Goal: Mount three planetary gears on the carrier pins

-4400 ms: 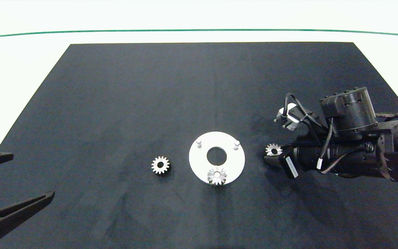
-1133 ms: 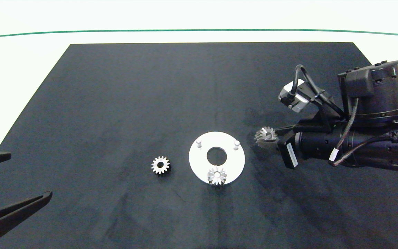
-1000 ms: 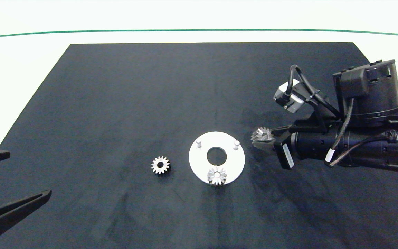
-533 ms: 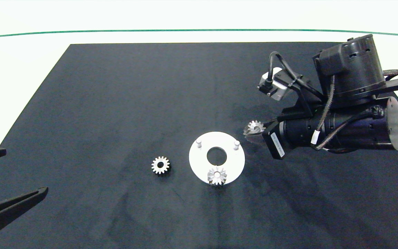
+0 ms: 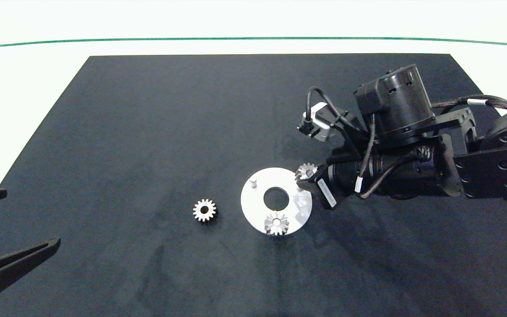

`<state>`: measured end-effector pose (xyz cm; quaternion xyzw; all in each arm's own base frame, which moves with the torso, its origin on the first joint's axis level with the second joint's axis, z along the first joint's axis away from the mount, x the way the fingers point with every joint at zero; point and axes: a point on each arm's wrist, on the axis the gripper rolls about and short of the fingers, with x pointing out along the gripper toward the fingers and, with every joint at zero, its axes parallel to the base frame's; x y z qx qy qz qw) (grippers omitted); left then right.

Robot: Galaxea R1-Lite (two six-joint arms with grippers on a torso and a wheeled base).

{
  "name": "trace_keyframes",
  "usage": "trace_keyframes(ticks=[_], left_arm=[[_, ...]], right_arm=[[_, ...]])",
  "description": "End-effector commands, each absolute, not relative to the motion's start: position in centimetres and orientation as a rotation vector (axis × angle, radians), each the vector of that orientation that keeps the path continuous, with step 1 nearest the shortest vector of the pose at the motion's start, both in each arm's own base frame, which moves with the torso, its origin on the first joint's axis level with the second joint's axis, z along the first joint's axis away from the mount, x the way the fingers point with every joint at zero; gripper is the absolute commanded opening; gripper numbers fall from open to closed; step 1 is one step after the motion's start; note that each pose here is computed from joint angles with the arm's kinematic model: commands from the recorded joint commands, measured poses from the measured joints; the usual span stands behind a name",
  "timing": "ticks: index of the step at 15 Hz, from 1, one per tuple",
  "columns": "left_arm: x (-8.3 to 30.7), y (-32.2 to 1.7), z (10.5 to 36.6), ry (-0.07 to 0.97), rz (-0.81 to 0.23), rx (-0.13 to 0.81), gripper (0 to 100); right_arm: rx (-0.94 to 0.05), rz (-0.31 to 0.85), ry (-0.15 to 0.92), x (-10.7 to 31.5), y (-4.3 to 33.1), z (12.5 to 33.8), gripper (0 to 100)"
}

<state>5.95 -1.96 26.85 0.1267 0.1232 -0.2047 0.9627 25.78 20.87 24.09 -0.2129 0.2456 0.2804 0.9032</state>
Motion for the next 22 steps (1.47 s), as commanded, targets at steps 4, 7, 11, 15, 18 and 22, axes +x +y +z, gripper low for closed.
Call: trace_keyframes(ticks=[4,7,11,15,18,22], left_arm=[[6.0,-2.0,26.8,0.255,-0.416,0.258,100],[6.1,-2.0,26.8,0.256,-0.416,0.258,100],[6.1,-2.0,26.8,0.256,-0.416,0.258,100],[6.1,-2.0,26.8,0.257,-0.415,0.259,100],[6.1,-2.0,26.8,0.256,-0.416,0.258,100],[6.2,-2.0,26.8,0.259,-0.418,0.259,100]], right_arm=[[-0.453,0.572,0.533,26.5,21.4,23.1,0],[-0.456,0.569,0.539,26.8,21.6,22.8,0],[-0.457,0.568,0.542,27.1,21.8,22.7,0],[-0.459,0.565,0.551,27.4,21.9,22.2,100],[-0.456,0.565,0.554,27.5,22.0,22.2,100],[-0.454,0.565,0.549,27.4,22.0,22.3,100]])
